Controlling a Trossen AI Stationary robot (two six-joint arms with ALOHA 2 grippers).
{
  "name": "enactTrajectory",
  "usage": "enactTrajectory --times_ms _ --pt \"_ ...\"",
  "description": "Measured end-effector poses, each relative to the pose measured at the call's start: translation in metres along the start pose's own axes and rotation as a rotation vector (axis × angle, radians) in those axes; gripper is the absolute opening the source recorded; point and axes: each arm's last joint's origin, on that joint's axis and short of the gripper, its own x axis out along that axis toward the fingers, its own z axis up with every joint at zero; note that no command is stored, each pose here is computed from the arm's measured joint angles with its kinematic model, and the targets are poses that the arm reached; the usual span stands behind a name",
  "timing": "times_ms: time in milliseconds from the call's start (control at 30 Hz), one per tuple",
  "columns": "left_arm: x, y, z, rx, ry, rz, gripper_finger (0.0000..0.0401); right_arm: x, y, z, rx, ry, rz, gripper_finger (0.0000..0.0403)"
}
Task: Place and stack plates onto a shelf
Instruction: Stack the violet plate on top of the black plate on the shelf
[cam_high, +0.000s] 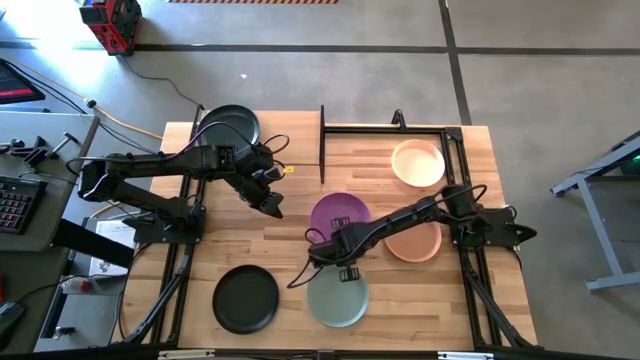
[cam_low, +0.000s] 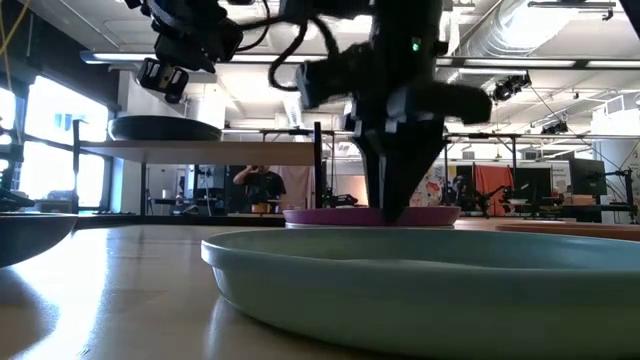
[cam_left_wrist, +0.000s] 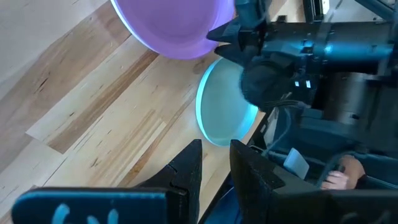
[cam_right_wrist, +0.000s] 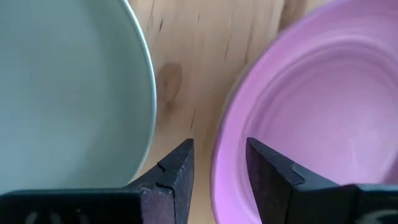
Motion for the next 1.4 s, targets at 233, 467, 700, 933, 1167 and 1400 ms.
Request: enactTrajectory --times_ms 233,467,700,933,1167,1400 --pt "0.000 0.001 0.000 0.002 0.003 0.007 0.0071 0.008 -0.001 0.001 0.004 0.011 -0.016 0.0121" --pt "0.000 0.001 0.000 0.011 0.003 0.009 0.0071 0.007 -0.002 0.000 0.000 0.020 -0.012 0.0077" --pt "0.000 0.001 0.000 0.011 0.003 0.009 0.0071 0.007 -0.001 -0.001 -0.007 0.036 0.005 0.0018" --pt "0.000 0.001 0.000 0.011 0.002 0.009 0.0071 0.007 -0.002 -0.003 -0.008 0.058 0.029 0.0002" --pt "0.000 0.001 0.000 0.011 0.002 0.009 0.0071 -0.002 -0.003 -0.005 -0.004 0.048 0.031 0.0000" --pt "0.000 0.001 0.000 0.011 0.002 0.010 0.0071 -0.020 -0.008 -0.008 0.025 0.012 0.007 0.0000"
